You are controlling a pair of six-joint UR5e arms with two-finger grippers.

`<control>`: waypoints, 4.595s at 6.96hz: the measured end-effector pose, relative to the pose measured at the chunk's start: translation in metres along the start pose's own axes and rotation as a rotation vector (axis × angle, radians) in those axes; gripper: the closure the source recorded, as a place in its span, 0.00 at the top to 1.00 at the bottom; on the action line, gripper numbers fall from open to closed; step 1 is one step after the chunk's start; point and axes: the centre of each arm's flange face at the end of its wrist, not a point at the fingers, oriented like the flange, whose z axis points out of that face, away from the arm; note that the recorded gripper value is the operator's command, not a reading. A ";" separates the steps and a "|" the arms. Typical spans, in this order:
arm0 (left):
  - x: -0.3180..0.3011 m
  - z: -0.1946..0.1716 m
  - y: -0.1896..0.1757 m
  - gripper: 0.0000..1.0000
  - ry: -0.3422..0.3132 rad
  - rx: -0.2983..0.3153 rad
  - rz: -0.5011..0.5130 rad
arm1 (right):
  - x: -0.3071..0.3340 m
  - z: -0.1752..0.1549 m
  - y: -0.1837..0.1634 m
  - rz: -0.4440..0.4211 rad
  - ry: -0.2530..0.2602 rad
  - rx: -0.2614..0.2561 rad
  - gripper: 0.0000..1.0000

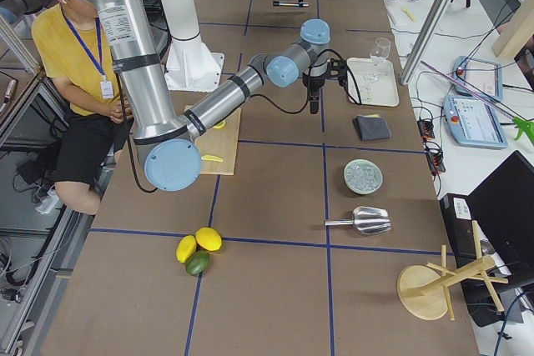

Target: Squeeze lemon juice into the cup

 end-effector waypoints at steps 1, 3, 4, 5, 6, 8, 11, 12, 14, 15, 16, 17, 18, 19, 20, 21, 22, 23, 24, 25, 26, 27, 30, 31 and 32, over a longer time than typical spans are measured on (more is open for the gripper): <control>0.003 0.003 0.003 0.27 -0.003 -0.002 0.010 | 0.000 0.000 0.000 0.000 0.000 0.000 1.00; 0.009 0.006 0.007 1.00 -0.002 -0.008 0.024 | 0.000 0.000 0.000 0.000 0.001 0.000 1.00; 0.011 0.006 0.008 1.00 0.001 -0.008 0.028 | 0.000 0.000 0.000 0.001 0.001 0.000 1.00; 0.013 0.004 0.008 1.00 0.004 -0.005 0.037 | 0.001 0.000 0.000 0.002 0.001 -0.001 1.00; 0.015 0.000 0.007 1.00 0.010 -0.001 0.068 | 0.002 0.000 0.000 0.003 0.001 -0.002 1.00; 0.027 -0.020 0.007 1.00 0.023 0.013 0.143 | 0.012 -0.006 -0.005 0.013 0.005 0.006 1.00; 0.003 -0.080 -0.018 1.00 -0.010 0.044 0.274 | 0.090 -0.020 -0.032 -0.030 0.099 -0.015 1.00; -0.029 -0.106 -0.032 1.00 -0.003 0.045 0.318 | 0.123 -0.030 -0.043 -0.067 0.133 -0.040 1.00; -0.112 -0.160 -0.052 1.00 -0.006 0.055 0.388 | 0.193 -0.041 -0.061 -0.101 0.134 -0.100 1.00; -0.150 -0.184 -0.060 1.00 -0.037 0.056 0.394 | 0.226 -0.041 -0.067 -0.108 0.130 -0.122 1.00; -0.180 -0.205 -0.064 1.00 -0.066 0.037 0.371 | 0.256 -0.038 -0.071 -0.097 0.133 -0.139 1.00; -0.200 -0.213 -0.060 1.00 -0.075 -0.006 0.326 | 0.284 -0.032 -0.067 -0.076 0.139 -0.157 1.00; -0.219 -0.204 -0.049 1.00 -0.067 -0.059 0.276 | 0.302 -0.026 -0.059 -0.062 0.146 -0.174 1.00; -0.241 -0.186 -0.037 1.00 -0.066 -0.108 0.238 | 0.310 -0.023 -0.055 -0.055 0.150 -0.182 1.00; -0.254 -0.174 -0.032 1.00 -0.068 -0.115 0.235 | 0.313 -0.022 -0.053 -0.049 0.151 -0.186 1.00; -0.255 -0.170 -0.037 1.00 -0.069 -0.096 0.257 | 0.314 -0.021 -0.052 -0.043 0.151 -0.189 1.00; -0.252 -0.167 -0.044 1.00 -0.070 -0.085 0.277 | 0.320 -0.018 -0.049 -0.038 0.153 -0.197 1.00; -0.245 -0.168 -0.052 1.00 -0.068 -0.074 0.297 | 0.329 -0.014 -0.041 -0.029 0.157 -0.208 1.00; -0.238 -0.172 -0.055 1.00 -0.066 -0.068 0.307 | 0.341 -0.009 -0.030 -0.017 0.159 -0.216 1.00; -0.232 -0.177 -0.057 1.00 -0.066 -0.088 0.289 | 0.351 -0.003 -0.020 -0.006 0.154 -0.223 1.00; -0.225 -0.184 -0.056 1.00 -0.068 -0.125 0.256 | 0.357 0.001 -0.012 0.004 0.137 -0.231 1.00; -0.222 -0.187 -0.052 1.00 -0.069 -0.154 0.227 | 0.362 0.004 -0.005 0.015 0.117 -0.238 1.00; -0.224 -0.186 -0.047 1.00 -0.066 -0.177 0.206 | 0.365 0.003 0.003 0.020 0.101 -0.240 1.00; -0.223 -0.186 -0.047 1.00 -0.066 -0.177 0.206 | 0.364 0.002 0.007 0.018 0.100 -0.239 1.00; -0.223 -0.186 -0.049 1.00 -0.066 -0.176 0.208 | 0.363 0.000 0.012 0.014 0.100 -0.236 1.00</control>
